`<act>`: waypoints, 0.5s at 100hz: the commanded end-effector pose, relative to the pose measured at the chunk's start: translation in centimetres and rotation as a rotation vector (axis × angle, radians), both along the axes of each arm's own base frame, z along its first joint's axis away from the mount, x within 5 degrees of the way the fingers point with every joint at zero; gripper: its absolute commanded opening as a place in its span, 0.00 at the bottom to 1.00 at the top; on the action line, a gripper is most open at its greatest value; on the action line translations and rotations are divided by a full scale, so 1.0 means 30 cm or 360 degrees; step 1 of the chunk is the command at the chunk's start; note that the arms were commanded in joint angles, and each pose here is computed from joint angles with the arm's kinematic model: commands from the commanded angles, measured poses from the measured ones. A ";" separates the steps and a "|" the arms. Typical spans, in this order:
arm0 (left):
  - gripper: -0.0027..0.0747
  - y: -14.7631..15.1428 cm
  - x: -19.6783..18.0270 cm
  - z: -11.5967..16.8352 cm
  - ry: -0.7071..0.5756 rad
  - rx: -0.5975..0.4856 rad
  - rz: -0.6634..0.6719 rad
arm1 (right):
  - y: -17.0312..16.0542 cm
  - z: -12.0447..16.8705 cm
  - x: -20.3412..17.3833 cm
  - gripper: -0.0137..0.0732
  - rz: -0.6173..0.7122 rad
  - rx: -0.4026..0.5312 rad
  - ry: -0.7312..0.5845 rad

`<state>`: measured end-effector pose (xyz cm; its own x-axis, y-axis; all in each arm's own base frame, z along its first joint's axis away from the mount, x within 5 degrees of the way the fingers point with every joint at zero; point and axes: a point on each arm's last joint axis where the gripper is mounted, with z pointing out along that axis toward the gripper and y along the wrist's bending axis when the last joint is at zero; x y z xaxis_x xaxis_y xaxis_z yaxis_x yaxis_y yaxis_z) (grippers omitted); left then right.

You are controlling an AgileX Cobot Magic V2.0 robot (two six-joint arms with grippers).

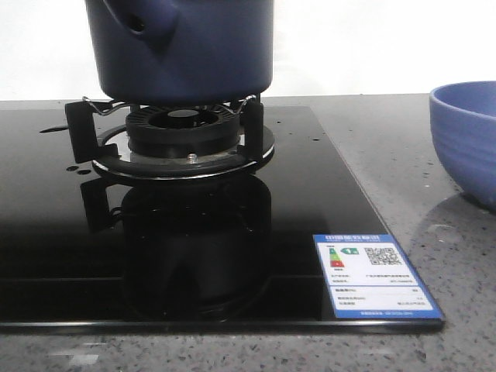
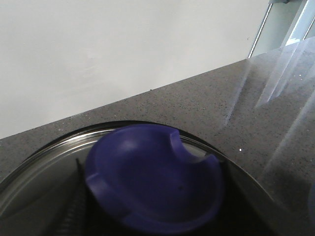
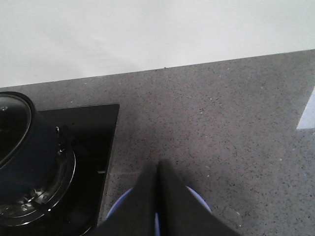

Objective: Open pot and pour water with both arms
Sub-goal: 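Lower the glass lid onto the pot with the left gripper and release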

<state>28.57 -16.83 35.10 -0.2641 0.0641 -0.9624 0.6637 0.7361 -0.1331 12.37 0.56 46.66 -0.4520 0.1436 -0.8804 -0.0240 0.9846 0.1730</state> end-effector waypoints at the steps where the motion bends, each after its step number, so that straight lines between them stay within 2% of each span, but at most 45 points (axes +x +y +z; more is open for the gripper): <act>1: 0.39 0.006 -0.012 0.074 -0.0052 -0.0119 0.0019 | 0.000 0.039 -0.009 0.08 -0.0006 0.0003 -0.0128; 31: 0.40 0.005 -0.012 0.074 -0.0054 -0.0117 0.0015 | 0.001 0.037 -0.010 0.08 -0.0002 0.0004 -0.0119; 36: 0.45 0.004 -0.013 0.074 -0.0061 -0.0110 0.0006 | 0.001 0.036 -0.010 0.08 0.0000 0.0001 -0.0115; 50: 0.66 0.009 -0.011 0.076 -0.0068 -0.0108 0.0031 | 0.001 0.034 -0.011 0.08 0.0005 -0.0005 -0.0103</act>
